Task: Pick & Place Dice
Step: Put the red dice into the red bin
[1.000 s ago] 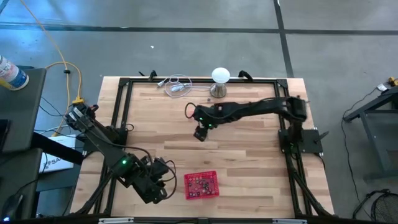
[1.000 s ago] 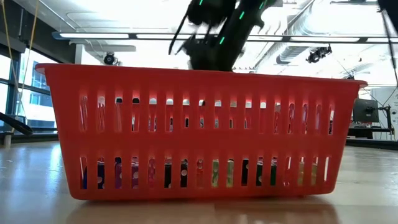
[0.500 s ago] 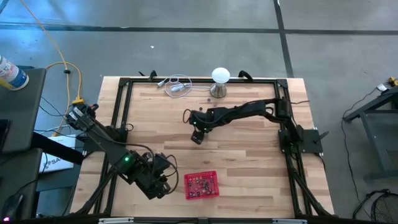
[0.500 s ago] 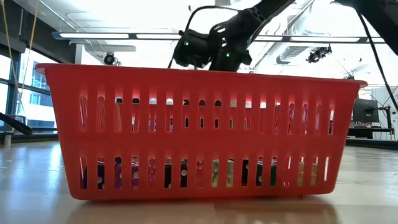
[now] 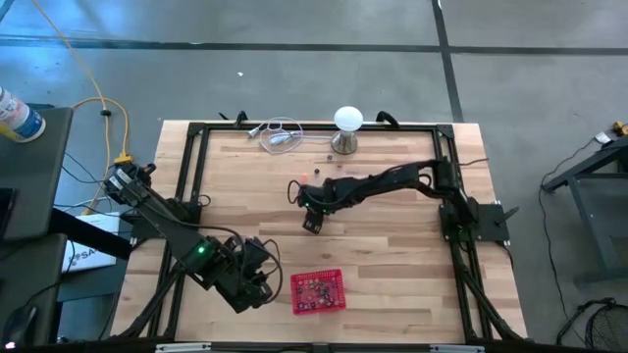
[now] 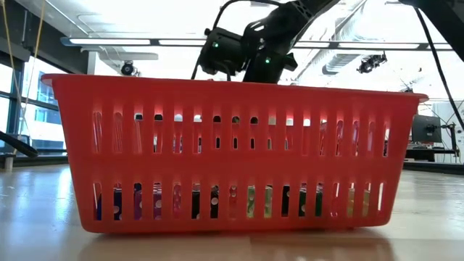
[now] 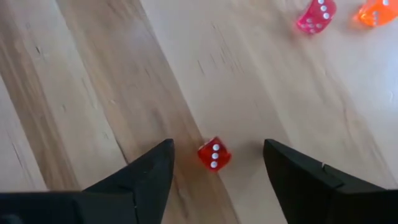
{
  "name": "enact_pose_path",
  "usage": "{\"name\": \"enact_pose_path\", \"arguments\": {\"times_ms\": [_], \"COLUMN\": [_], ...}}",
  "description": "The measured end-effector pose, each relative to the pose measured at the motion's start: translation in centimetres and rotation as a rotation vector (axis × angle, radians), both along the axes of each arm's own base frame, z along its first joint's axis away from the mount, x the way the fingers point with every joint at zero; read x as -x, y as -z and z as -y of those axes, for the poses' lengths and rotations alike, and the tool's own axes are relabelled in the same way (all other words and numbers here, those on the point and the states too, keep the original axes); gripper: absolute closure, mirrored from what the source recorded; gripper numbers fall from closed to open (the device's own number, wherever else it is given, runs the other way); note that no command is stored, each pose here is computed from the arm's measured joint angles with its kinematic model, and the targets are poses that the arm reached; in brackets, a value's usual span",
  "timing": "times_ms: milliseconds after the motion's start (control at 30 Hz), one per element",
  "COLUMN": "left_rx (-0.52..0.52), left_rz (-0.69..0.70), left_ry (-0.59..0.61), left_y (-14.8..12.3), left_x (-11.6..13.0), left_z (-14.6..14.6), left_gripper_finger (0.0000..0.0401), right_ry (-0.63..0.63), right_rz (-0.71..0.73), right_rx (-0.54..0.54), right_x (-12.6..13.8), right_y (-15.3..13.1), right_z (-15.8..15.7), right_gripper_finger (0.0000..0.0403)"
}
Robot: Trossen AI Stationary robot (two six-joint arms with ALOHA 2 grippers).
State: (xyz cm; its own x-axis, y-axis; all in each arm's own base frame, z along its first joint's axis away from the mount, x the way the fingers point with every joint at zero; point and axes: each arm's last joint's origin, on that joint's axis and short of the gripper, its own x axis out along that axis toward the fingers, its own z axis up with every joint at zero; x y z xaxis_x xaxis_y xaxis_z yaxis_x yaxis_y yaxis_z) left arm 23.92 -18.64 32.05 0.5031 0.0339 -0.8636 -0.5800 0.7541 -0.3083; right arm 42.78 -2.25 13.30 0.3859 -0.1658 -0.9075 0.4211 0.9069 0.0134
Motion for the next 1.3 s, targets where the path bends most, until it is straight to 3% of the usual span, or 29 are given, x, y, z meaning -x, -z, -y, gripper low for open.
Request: {"name": "enact_pose_path", "arguments": {"times_ms": [633, 900, 1100, 1300], "left_rx": [0.004, 0.012, 0.015, 0.016], "left_rz": [0.019, 0.028, 0.03, 0.055], "left_ry": [-0.005, 0.005, 0.019, 0.062], "left_y": [-0.1, -0.1, -0.1, -0.2], "left_x": [0.2, 0.3, 0.5, 0.4], "left_z": [0.4, 0.7, 1.0, 1.5], "left_gripper_finger": [0.0238, 0.0238, 0.0238, 0.0238], "right_ry": [-0.014, -0.038, -0.056, -0.169], "right_rz": [-0.021, -0.087, 0.03, 0.194], "right_rx": [0.001, 0.041, 0.057, 0.079], "right_x": [0.2, 1.2, 2.7, 5.2], "right_y": [0.1, -0.9, -7.2, -13.1], "right_z": [-0.4, -0.6, -2.4, -7.6], "right_gripper_finger": [0.0378, 0.0382, 0.0382, 0.0382]}}
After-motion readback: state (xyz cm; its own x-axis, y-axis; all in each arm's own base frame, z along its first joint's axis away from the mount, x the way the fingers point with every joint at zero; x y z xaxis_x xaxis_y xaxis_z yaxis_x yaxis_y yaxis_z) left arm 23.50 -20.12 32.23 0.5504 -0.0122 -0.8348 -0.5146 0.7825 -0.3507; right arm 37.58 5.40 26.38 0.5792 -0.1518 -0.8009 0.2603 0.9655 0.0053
